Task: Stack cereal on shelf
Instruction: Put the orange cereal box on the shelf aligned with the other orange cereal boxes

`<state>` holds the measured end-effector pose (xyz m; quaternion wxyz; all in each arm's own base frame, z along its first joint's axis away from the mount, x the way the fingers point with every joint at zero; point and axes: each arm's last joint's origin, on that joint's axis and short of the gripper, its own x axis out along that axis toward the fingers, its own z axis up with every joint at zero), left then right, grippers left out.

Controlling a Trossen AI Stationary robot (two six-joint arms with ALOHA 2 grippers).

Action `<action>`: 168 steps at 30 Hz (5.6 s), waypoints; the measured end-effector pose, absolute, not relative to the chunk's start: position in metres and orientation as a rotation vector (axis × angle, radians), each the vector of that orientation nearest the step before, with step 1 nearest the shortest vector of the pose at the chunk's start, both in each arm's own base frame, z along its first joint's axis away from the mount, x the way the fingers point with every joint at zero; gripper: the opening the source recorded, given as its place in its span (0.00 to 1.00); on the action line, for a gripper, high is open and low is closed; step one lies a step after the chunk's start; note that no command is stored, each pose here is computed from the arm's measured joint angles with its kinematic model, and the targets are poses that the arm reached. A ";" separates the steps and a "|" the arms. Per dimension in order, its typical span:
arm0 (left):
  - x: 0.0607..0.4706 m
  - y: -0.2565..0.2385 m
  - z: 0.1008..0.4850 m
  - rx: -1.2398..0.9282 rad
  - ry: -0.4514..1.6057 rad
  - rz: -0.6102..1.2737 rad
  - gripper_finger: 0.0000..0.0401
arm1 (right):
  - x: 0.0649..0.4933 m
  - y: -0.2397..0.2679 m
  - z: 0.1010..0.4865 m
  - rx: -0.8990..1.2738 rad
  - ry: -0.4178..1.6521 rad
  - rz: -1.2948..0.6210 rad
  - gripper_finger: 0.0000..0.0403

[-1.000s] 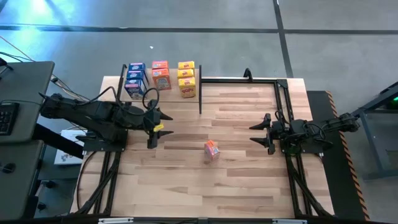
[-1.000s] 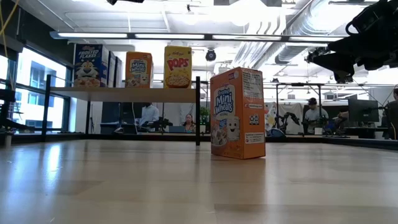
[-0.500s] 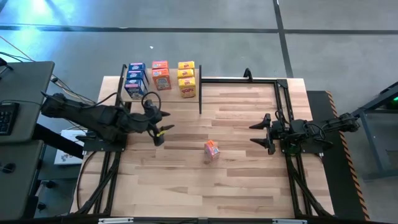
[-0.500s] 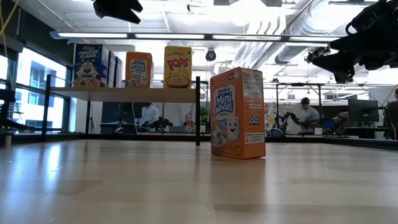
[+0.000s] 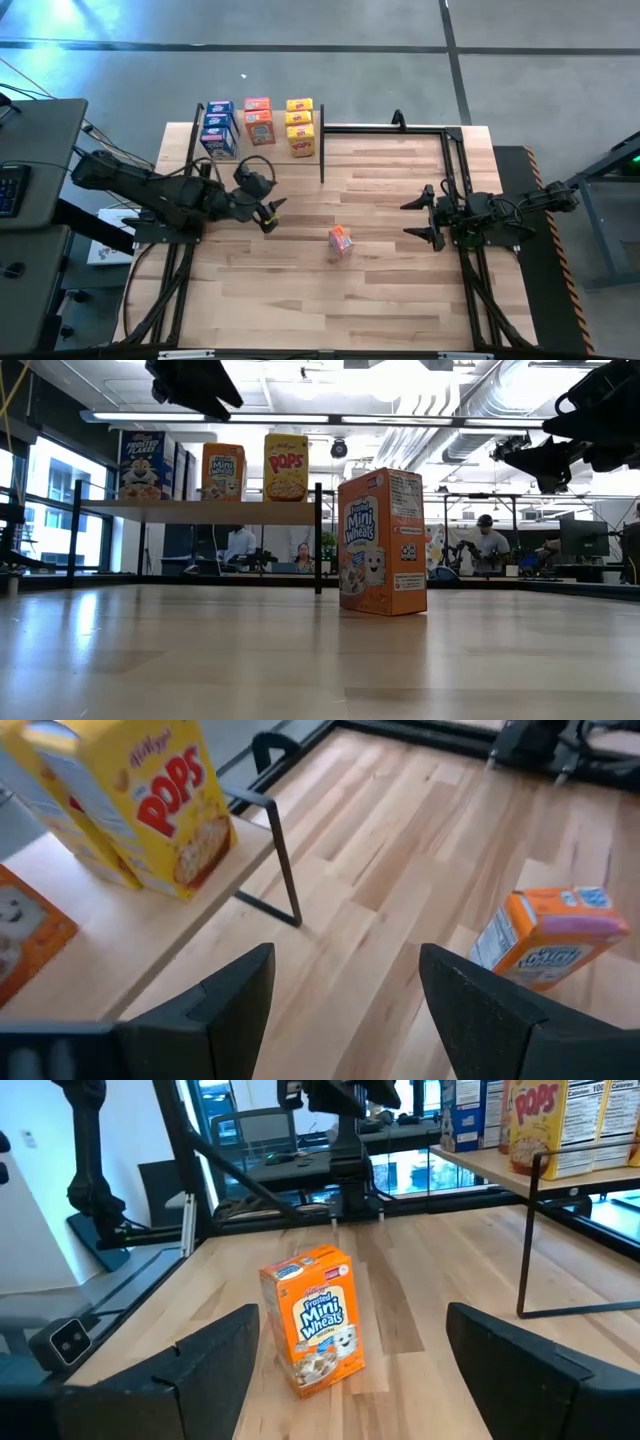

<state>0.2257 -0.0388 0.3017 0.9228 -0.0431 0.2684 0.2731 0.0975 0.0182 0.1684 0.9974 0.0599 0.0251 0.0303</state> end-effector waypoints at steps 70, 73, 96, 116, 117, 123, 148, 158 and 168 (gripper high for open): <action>0.172 -0.025 0.338 0.025 0.483 0.467 0.60 | 0.271 0.053 0.302 0.526 0.626 -0.503 0.78; 0.172 -0.025 0.338 0.025 0.483 0.467 0.60 | 0.286 0.057 0.295 0.544 0.704 -0.521 0.78; 0.175 -0.026 0.342 0.058 0.443 0.448 0.60 | 0.337 0.095 0.233 0.567 0.945 -0.521 0.78; 0.179 -0.027 0.351 0.143 0.374 0.419 0.60 | 0.339 0.097 0.219 0.518 1.021 -0.511 0.70; 0.179 -0.027 0.351 0.142 0.374 0.419 0.60 | 0.339 0.097 0.219 0.517 1.022 -0.511 0.67; 0.179 -0.028 0.351 0.113 0.371 0.405 0.63 | 0.339 0.097 0.219 0.516 1.022 -0.510 0.58; 0.180 -0.031 0.350 -0.005 0.371 0.315 0.78 | 0.352 0.102 0.252 0.436 0.965 -0.367 0.51; 0.180 -0.031 0.350 -0.011 0.375 0.290 0.78 | 0.352 0.101 0.252 0.423 0.961 -0.385 0.51; 0.180 -0.031 0.350 -0.010 0.375 0.290 0.78 | 0.352 0.102 0.244 0.414 0.993 -0.401 0.51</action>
